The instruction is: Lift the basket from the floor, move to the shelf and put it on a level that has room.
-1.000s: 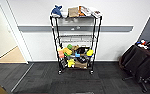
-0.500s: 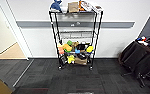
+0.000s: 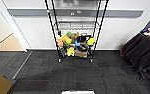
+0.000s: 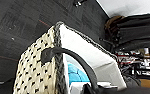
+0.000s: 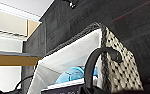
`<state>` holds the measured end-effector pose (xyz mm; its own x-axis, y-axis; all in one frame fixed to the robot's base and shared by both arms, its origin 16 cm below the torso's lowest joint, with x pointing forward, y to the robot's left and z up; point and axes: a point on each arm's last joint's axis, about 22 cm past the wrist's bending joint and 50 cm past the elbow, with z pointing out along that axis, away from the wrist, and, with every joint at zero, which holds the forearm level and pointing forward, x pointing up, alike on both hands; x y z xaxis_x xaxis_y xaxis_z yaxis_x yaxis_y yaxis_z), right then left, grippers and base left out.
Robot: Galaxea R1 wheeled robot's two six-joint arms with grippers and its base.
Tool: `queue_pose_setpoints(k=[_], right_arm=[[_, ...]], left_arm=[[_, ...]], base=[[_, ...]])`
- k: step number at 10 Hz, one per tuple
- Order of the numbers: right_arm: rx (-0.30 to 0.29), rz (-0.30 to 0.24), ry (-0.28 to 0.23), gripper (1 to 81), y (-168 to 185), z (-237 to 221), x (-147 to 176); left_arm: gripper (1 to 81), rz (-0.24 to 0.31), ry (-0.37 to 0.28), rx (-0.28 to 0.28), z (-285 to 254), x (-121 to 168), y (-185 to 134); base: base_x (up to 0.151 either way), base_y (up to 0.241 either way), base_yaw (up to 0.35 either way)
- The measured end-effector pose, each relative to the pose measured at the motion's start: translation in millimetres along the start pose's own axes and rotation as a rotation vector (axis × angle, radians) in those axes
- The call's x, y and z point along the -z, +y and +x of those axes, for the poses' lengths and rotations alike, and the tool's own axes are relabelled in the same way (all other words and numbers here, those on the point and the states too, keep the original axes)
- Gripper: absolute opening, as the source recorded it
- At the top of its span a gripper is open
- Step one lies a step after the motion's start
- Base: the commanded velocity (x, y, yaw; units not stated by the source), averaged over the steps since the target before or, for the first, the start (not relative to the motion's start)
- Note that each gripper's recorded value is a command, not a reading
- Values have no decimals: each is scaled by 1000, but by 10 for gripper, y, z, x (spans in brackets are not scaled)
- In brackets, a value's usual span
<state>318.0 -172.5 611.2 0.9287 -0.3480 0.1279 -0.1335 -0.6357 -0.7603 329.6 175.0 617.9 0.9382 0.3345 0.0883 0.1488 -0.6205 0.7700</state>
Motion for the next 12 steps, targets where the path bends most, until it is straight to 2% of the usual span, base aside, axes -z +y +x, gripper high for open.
queue_pose_setpoints(k=[3,12], right_arm=[[16,5,16,10,-61,58,42],[179,81,147,10,-813,413,557]], left_arm=[[10,-6,9,-14,31,42,71],[10,-83,132,-199,331,585,894]], base=[[0,0,0],[0,0,0]])
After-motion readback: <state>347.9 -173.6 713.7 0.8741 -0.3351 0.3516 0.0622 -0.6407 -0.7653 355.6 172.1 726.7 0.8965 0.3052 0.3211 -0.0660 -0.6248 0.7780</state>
